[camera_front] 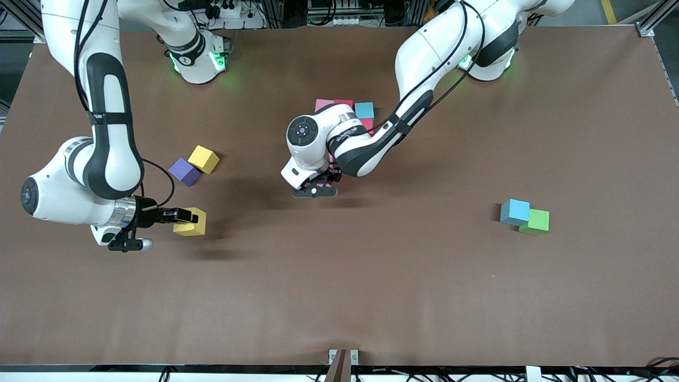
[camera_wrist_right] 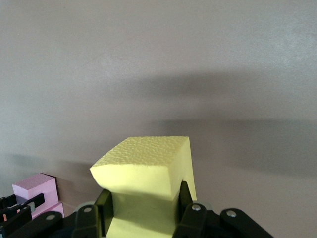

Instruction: Form number 2 with 11 blocks

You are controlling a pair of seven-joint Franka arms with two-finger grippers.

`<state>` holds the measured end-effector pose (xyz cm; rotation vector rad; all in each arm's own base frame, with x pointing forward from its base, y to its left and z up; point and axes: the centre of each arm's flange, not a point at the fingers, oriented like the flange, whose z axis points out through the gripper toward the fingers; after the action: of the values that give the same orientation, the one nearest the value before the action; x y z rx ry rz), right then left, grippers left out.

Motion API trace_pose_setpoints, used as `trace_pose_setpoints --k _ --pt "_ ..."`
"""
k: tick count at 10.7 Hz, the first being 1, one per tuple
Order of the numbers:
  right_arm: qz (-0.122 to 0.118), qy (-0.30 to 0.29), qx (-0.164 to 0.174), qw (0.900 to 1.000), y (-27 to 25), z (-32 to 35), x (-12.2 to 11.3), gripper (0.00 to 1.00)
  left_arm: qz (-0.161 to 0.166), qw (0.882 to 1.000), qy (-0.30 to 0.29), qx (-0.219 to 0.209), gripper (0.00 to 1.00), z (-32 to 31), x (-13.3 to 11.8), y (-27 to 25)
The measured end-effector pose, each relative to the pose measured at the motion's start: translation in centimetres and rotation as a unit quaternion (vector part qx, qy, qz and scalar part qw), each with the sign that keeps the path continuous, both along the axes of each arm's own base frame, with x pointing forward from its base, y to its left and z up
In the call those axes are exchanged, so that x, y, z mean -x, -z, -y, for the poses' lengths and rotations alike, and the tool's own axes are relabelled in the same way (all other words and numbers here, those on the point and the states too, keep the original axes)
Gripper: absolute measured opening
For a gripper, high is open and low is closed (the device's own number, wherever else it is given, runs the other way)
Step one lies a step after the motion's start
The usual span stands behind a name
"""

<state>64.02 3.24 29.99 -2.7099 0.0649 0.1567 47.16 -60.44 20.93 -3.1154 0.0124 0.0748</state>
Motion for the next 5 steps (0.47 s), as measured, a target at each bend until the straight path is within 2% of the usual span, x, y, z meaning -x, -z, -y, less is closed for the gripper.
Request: trace_pose_setpoints --k 5 --pt "-0.001 0.0 0.0 1.0 0.05 0.04 0.02 0.55 -0.001 1.0 0.001 -0.002 0.6 0.02 0.15 0.18"
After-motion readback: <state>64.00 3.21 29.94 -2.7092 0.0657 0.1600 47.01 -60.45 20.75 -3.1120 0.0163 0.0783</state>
